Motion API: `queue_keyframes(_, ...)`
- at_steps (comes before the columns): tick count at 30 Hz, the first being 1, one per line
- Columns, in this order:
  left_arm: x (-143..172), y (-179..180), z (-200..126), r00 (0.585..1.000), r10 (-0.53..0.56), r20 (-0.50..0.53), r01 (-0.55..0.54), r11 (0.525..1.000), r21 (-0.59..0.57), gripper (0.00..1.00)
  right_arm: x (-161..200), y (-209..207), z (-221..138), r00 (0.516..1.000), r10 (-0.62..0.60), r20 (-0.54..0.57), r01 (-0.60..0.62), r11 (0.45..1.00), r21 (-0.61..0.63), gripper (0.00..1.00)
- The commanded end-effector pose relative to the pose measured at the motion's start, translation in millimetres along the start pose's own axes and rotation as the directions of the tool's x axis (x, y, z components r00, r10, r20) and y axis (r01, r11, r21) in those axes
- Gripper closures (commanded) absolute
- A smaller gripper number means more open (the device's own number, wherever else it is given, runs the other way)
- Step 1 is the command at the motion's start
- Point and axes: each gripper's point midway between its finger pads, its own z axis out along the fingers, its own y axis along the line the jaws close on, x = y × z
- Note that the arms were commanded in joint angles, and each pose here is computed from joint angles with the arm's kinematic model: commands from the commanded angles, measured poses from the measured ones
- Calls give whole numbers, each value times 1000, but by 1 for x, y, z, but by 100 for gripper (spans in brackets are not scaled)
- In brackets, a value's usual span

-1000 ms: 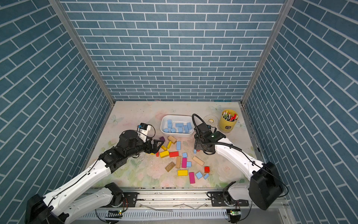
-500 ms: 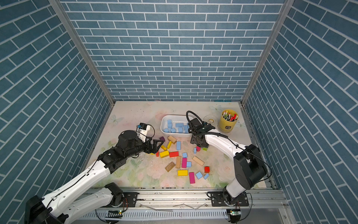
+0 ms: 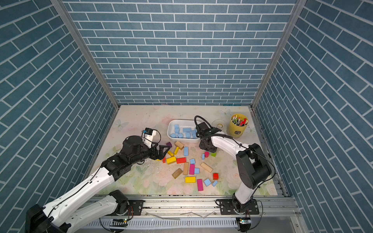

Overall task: Pick out the blue building blocks
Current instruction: Pick up the building block from the center of the board.

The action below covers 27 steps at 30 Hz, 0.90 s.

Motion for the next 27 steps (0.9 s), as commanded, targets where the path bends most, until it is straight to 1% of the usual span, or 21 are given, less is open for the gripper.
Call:
queue_keyframes(1,-2,1,-3,1000,14,10,-14,1000,-6,1,-5,2,3,998,55,-1,-55,998,2,54)
queue_keyframes(27,-2,0,-5,1000,16,11,-16,1000,-2,1,-1,-5,29,994,93,-56,-92,995,23,60)
